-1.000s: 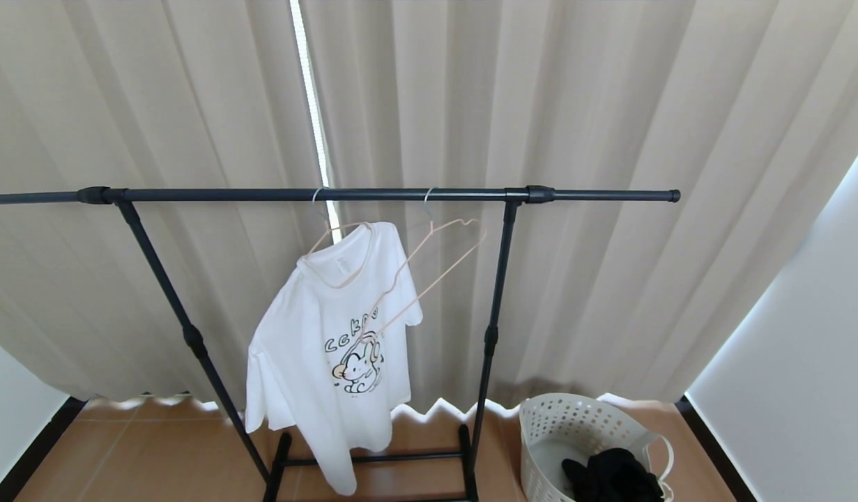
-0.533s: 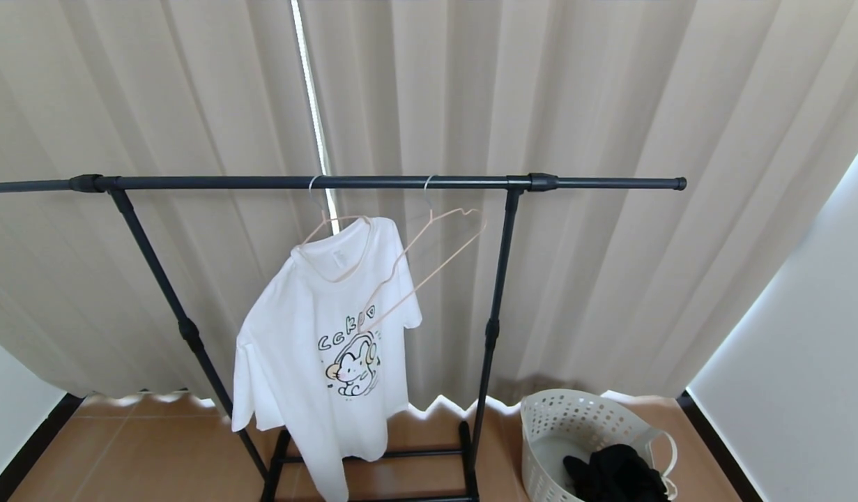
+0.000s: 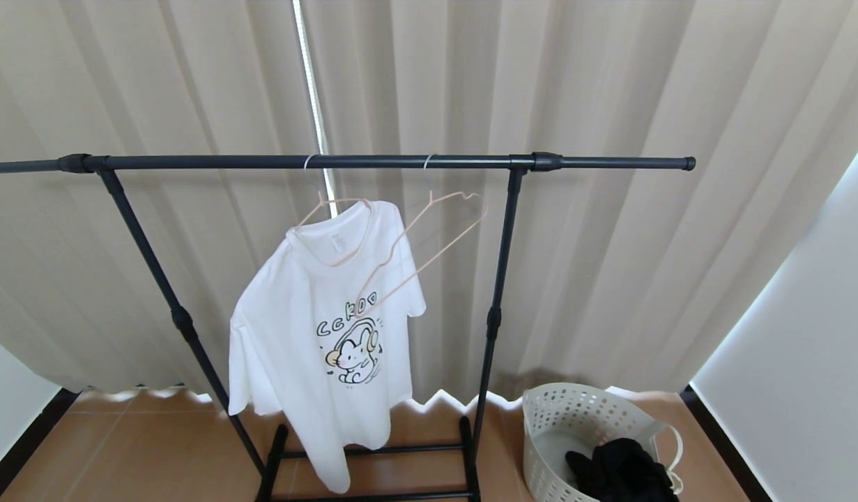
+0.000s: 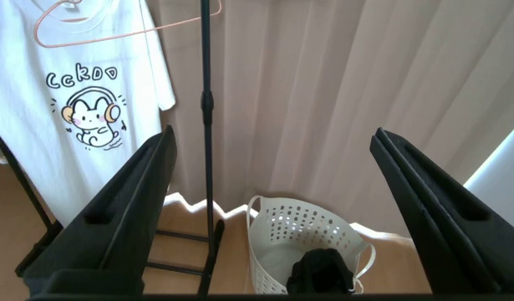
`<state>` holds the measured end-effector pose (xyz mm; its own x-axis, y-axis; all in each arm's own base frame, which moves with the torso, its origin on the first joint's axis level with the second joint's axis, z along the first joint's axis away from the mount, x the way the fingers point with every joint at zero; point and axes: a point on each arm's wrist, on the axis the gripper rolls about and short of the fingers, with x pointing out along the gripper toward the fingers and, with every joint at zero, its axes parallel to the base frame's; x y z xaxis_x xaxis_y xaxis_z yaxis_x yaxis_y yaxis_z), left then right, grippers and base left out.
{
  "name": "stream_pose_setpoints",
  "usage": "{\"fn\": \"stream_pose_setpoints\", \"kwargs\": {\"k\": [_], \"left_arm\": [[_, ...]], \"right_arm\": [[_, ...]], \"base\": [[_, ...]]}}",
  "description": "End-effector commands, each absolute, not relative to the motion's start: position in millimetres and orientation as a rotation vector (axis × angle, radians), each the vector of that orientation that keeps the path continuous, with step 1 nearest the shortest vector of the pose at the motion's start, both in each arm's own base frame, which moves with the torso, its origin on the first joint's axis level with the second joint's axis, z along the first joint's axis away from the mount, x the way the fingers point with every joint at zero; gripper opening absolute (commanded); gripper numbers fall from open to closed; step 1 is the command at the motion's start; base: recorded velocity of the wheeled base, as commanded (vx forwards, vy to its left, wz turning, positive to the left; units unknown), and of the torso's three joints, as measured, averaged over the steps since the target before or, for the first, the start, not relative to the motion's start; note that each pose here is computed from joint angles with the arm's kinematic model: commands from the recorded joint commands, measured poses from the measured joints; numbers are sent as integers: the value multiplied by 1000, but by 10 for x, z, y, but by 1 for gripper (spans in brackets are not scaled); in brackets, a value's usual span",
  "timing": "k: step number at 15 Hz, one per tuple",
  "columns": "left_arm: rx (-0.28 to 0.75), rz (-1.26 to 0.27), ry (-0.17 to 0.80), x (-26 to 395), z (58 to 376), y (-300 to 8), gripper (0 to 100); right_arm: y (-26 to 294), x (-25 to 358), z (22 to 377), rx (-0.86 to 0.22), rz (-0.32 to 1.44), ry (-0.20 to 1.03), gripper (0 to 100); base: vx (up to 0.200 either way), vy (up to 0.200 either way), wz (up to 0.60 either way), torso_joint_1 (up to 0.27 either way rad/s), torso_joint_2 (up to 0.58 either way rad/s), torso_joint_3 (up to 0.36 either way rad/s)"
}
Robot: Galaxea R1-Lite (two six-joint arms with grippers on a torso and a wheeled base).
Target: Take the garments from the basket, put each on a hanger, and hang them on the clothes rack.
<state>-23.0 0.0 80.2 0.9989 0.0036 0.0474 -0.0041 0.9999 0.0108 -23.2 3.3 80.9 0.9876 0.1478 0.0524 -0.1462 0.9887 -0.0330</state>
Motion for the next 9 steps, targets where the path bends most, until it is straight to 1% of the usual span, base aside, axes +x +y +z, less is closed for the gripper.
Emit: {"fn": "stream_pose_setpoints", "kwargs": {"k": [1,9], "left_arm": [[11,5,-48,-229,804,0,100],[11,3,-44,-228,802,-1,100]], "right_arm": [[33,-232,810,-30,148,-56,100],[33,-232,808,-30,151,-54,100]], "base": [[0,0,0,-159,344,188],[0,0,0,-156,366,202]]}}
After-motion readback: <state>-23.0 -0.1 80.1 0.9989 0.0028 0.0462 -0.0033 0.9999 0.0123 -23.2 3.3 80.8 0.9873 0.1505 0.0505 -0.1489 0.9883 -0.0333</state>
